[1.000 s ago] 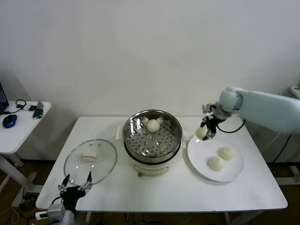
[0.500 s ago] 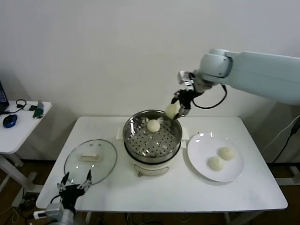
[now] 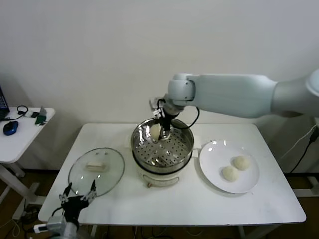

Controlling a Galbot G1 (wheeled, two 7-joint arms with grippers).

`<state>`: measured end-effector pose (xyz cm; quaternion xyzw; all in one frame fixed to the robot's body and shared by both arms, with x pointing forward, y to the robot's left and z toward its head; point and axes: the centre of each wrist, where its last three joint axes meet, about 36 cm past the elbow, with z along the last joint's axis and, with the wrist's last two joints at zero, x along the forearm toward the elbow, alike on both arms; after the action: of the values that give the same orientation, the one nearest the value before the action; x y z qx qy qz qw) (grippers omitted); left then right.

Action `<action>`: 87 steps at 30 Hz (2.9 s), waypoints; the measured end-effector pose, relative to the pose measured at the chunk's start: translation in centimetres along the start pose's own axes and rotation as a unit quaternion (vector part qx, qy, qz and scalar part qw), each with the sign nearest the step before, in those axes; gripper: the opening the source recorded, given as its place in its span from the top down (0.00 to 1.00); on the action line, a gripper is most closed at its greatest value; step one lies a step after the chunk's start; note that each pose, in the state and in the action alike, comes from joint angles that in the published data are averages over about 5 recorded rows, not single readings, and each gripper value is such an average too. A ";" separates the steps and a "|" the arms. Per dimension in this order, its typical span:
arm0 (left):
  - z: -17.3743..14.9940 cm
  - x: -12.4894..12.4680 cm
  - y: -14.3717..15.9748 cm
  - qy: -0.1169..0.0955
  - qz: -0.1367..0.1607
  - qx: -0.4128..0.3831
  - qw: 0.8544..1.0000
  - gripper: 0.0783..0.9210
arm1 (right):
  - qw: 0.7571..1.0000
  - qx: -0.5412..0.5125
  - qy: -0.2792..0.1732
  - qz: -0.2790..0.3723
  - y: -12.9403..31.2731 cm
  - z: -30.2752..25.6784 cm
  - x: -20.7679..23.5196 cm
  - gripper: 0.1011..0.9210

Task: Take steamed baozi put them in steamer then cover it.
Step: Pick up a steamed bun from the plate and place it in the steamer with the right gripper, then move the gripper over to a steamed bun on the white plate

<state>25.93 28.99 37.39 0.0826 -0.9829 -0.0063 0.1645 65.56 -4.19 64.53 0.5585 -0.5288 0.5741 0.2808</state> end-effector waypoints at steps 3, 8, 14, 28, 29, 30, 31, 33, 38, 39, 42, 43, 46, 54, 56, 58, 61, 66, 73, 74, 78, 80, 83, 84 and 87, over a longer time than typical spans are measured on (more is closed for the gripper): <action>0.1 0.0 0.1 0.001 -0.001 0.000 1.000 0.12 | 1.000 0.004 0.004 -0.004 0.1 -0.6 -2.2 0.30; 0.2 -0.1 0.1 0.003 0.000 0.000 1.000 0.12 | 1.000 0.008 0.007 -0.007 0.1 -1.4 -5.0 0.30; 0.2 -0.1 0.0 0.003 0.000 0.001 1.000 0.12 | 1.000 0.010 0.009 -0.005 0.0 -2.0 -6.8 0.29; -0.1 0.2 -0.1 0.000 0.002 0.000 1.000 0.12 | 1.000 0.013 -0.007 -0.005 -0.1 -1.1 -6.3 0.12; -0.2 0.2 -0.1 -0.001 0.002 -0.001 1.000 0.12 | 1.000 0.012 -0.008 -0.005 -0.1 -0.7 -5.9 0.12; -0.3 0.2 -0.1 -0.001 0.002 -0.001 1.000 0.12 | 1.000 0.011 -0.009 -0.004 -0.2 -0.3 -5.3 0.12; -0.3 0.2 -0.2 -0.001 0.002 0.000 1.000 0.12 | 1.000 0.010 -0.010 -0.003 -0.4 0.3 -4.6 0.12; -0.4 0.2 -0.2 -0.002 0.003 0.000 1.000 0.12 | 1.000 0.006 -0.009 -0.003 -0.6 1.8 -2.9 0.12; -0.6 0.2 -0.6 -0.004 0.006 0.004 1.000 0.12 | 1.000 -0.009 0.003 -0.010 -0.4 7.0 2.4 0.12; -0.7 0.2 -0.6 -0.004 0.008 0.004 1.000 0.12 | 1.000 -0.013 0.007 -0.012 -0.1 8.2 3.5 0.12; -0.9 0.2 -0.7 -0.005 0.010 0.005 1.000 0.12 | 0.999 -0.028 0.021 -0.019 1.3 11.8 6.4 0.12; -0.9 0.2 -0.8 -0.005 0.010 0.005 1.000 0.12 | 0.999 -0.034 0.025 -0.021 1.9 13.0 7.2 0.12; -1.0 0.1 -0.8 -0.006 0.010 0.005 1.000 0.12 | 0.997 -0.054 0.038 -0.031 4.5 16.8 8.5 0.12; -1.3 0.0 -1.0 -0.007 0.010 0.007 1.000 0.12 | 0.991 -0.112 0.059 -0.047 12.5 25.1 7.2 0.12; -1.4 0.0 -1.0 -0.007 0.009 0.007 1.000 0.12 | 0.989 -0.122 0.062 -0.049 14.0 26.5 6.1 0.12; -1.4 0.0 -1.1 -0.006 0.009 0.006 1.000 0.12 | 0.988 -0.129 0.065 -0.049 15.3 27.5 5.0 0.12; -1.4 0.1 -1.1 -0.006 0.008 0.006 1.000 0.12 | 0.987 -0.138 0.072 -0.048 16.7 29.0 3.4 0.12; -1.4 0.3 -1.1 -0.003 0.005 0.005 1.000 0.12 | 0.983 -0.152 0.088 -0.048 18.0 30.9 0.9 0.12; -1.0 0.5 -1.0 0.003 0.002 0.003 1.000 0.12 | 0.980 -0.165 0.100 -0.054 18.6 32.1 -2.9 0.12; -0.9 0.6 -0.9 0.004 0.001 0.002 1.000 0.12 | 0.979 -0.167 0.101 -0.055 18.7 32.2 -3.4 0.12; -0.6 0.6 -0.7 0.007 -0.002 0.000 1.000 0.12 | 0.978 -0.171 0.102 -0.059 18.7 32.2 -5.4 0.12; -0.5 0.5 -0.6 0.008 -0.003 0.000 1.000 0.12 | 0.978 -0.172 0.101 -0.061 18.7 32.1 -6.2 0.12; -0.4 0.5 -0.6 0.009 -0.003 -0.001 1.000 0.12 | 0.978 -0.173 0.101 -0.065 18.8 32.1 -7.0 0.12; -0.4 0.5 -0.6 0.010 -0.003 -0.001 1.000 0.12 | 0.977 -0.174 0.102 -0.066 18.9 32.1 -7.2 0.12; -0.3 0.5 -0.7 0.010 -0.002 -0.001 1.000 0.12 | 0.977 -0.177 0.103 -0.067 19.0 32.3 -7.8 0.12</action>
<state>25.68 28.23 37.82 0.0844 -0.9809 -0.0064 0.1749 61.08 -37.21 45.74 0.4720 -0.5515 0.5059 0.4660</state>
